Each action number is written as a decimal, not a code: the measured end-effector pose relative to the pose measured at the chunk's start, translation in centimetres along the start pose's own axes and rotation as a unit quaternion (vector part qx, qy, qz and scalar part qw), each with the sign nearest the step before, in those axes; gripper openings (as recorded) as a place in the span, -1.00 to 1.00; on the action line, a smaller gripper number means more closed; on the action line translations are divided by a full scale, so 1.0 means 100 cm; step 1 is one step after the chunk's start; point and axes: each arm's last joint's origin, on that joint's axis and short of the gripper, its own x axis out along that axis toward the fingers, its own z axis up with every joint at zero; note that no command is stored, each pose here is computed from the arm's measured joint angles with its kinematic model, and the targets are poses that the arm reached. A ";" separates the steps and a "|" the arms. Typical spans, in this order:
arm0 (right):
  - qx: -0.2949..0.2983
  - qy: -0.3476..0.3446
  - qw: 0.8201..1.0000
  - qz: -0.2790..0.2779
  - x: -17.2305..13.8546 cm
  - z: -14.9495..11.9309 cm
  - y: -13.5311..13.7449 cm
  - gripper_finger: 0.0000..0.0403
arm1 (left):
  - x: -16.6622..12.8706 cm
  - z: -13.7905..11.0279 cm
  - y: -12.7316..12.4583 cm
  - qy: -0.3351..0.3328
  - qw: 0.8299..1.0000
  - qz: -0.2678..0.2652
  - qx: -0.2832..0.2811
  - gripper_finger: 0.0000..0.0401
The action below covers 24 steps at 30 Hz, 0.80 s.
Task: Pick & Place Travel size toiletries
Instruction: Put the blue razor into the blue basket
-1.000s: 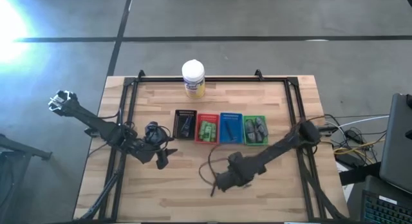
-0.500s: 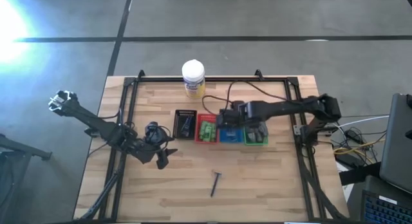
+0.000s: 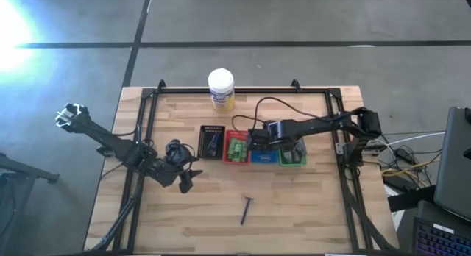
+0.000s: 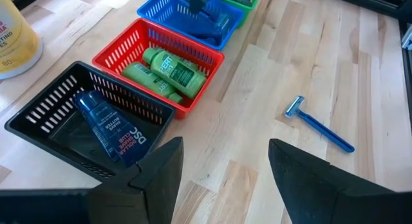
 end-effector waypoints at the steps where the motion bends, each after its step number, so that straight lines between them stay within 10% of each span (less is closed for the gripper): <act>1: 0.000 0.000 1.000 -0.001 0.001 0.000 0.000 -0.78 | 0.000 0.000 0.000 0.000 1.000 0.000 0.000 0.17; 14: -0.048 -0.004 0.999 0.018 -0.009 -0.005 0.008 -0.06 | 0.000 0.000 0.000 0.000 1.000 0.000 -0.002 0.16; 24: -0.055 0.044 0.995 0.070 -0.046 -0.057 0.022 0.18 | 0.000 0.000 0.000 0.000 1.000 0.000 -0.003 0.16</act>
